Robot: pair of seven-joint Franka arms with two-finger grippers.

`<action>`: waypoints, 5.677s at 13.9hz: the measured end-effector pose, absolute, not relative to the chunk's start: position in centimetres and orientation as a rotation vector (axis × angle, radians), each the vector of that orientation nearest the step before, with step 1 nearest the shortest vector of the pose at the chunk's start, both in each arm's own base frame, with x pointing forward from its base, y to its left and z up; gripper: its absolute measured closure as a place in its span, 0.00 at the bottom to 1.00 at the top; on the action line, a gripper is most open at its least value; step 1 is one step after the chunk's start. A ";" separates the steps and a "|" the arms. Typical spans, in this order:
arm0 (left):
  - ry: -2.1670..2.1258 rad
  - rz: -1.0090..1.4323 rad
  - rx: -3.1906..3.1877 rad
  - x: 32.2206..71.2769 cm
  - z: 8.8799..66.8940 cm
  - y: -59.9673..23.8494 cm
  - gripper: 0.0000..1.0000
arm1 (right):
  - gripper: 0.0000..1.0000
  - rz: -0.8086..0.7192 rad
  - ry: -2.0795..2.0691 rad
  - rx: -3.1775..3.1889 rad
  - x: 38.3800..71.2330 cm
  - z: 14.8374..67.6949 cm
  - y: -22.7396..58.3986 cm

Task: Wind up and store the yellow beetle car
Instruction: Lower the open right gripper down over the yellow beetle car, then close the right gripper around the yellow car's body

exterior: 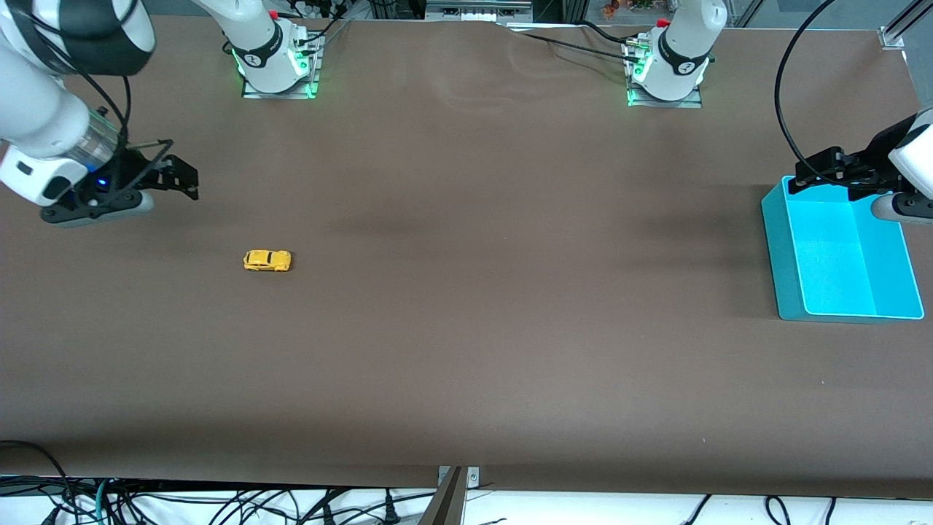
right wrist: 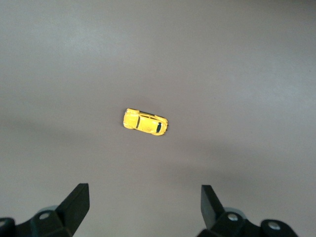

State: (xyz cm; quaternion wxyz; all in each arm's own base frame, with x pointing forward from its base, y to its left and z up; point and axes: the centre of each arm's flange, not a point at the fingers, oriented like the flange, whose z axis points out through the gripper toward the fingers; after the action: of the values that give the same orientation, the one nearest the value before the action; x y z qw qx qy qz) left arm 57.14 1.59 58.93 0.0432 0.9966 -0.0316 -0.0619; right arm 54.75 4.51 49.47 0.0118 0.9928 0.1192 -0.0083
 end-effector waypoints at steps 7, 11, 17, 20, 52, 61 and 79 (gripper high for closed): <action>-0.097 -0.189 3.048 57.1 58.9 1.6 0.00 | 0.00 -0.036 0.396 3.095 52.7 41.9 5.3; -0.097 -0.189 3.048 57.1 58.9 1.6 0.00 | 0.00 -0.104 0.531 3.071 50.5 37.8 8.3; -0.097 -0.189 3.048 57.1 58.9 1.6 0.00 | 0.00 -0.162 1.243 2.878 50.2 34.3 10.5; -0.097 -0.189 3.048 57.1 58.9 1.6 0.00 | 0.00 -0.112 1.571 2.720 51.1 32.0 11.2; -0.098 -0.189 3.048 57.1 58.9 1.6 0.00 | 0.56 0.025 2.324 2.114 54.2 20.0 6.4; -0.098 -0.189 3.048 57.1 58.9 1.6 0.00 | 0.57 0.029 2.393 2.038 54.1 20.0 6.8; -0.098 -0.189 3.048 57.1 58.9 1.6 0.00 | 0.57 0.046 2.422 1.994 54.6 19.9 -1.8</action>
State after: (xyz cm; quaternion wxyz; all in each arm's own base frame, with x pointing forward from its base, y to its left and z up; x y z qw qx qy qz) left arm 57.14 1.56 58.93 0.0432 0.9966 -0.0319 -0.0619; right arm 54.63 -1.75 19.91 0.0022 0.6355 0.7719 0.0148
